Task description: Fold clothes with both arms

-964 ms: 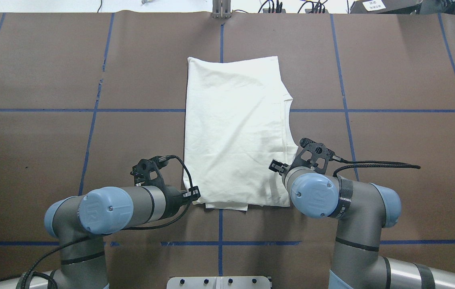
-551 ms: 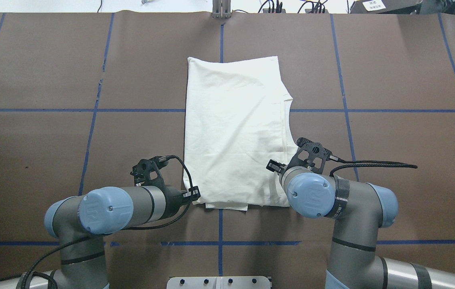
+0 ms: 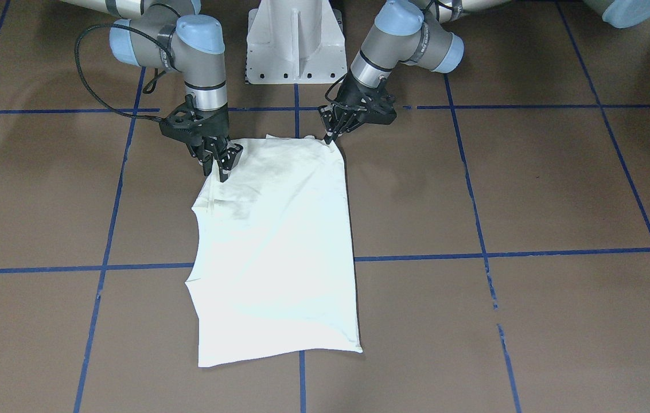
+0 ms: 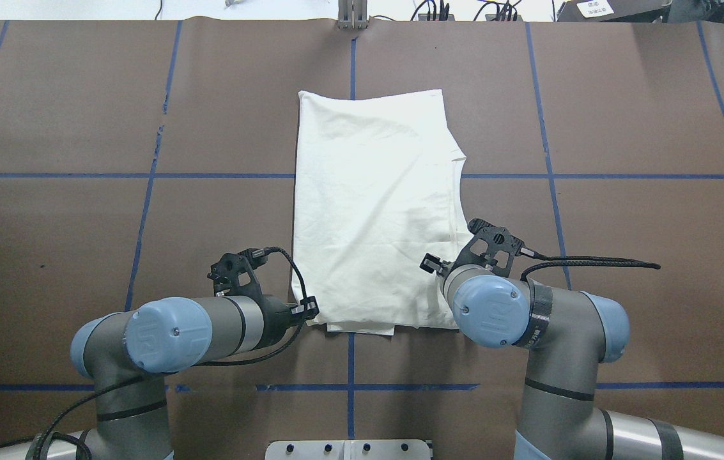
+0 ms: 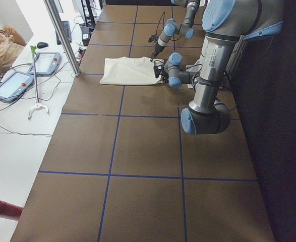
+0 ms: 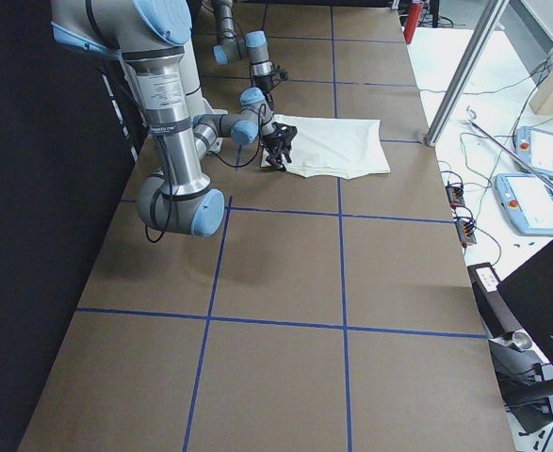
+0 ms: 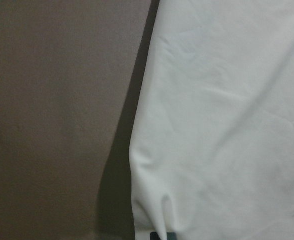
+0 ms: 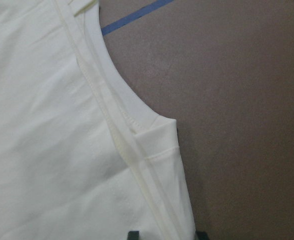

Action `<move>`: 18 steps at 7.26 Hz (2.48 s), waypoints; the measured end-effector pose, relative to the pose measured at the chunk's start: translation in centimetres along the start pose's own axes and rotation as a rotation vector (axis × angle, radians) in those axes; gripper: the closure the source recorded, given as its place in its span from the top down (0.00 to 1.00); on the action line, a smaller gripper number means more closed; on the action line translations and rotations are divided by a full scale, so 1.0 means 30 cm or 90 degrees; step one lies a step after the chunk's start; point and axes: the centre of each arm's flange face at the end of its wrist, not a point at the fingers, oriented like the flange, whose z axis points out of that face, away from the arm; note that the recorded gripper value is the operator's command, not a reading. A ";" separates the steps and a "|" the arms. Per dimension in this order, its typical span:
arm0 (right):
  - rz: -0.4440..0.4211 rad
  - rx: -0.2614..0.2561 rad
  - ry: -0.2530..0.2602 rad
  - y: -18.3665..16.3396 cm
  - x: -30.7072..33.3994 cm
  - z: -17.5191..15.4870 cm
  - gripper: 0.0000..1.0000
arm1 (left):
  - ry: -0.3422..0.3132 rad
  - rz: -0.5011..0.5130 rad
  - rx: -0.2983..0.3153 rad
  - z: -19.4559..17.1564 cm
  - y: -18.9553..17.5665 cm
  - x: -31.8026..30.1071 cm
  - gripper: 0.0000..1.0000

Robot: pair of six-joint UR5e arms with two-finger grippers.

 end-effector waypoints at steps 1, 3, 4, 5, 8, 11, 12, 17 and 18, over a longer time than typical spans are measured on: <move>0.001 -0.001 -0.002 0.001 -0.002 -0.003 0.00 | 0.000 0.001 0.000 -0.001 0.000 0.001 0.00; 0.003 0.000 -0.007 0.000 -0.005 -0.010 0.00 | 0.000 0.002 0.000 -0.001 0.000 0.001 0.00; 0.003 0.006 -0.010 -0.001 -0.006 -0.013 0.00 | 0.001 0.002 0.000 -0.003 0.001 0.004 0.00; 0.002 0.012 -0.014 -0.005 -0.007 -0.018 0.00 | 0.005 0.002 -0.001 -0.016 0.002 0.014 0.00; 0.008 0.000 -0.057 -0.042 -0.011 -0.197 0.00 | 0.008 0.005 -0.015 -0.208 0.023 0.125 0.00; 0.010 -0.050 -0.069 0.011 0.054 -0.550 0.00 | -0.012 -0.002 -0.041 -0.650 0.061 0.247 0.00; 0.009 -0.061 -0.063 0.036 0.066 -0.599 0.00 | -0.021 -0.002 -0.048 -0.731 0.070 0.259 0.00; 0.027 -0.010 -0.032 -0.039 -0.081 -0.475 0.00 | -0.059 0.045 0.039 -0.614 -0.185 0.396 0.00; 0.030 0.001 -0.023 -0.084 -0.116 -0.442 0.00 | -0.072 0.053 0.063 -0.578 -0.264 0.424 0.00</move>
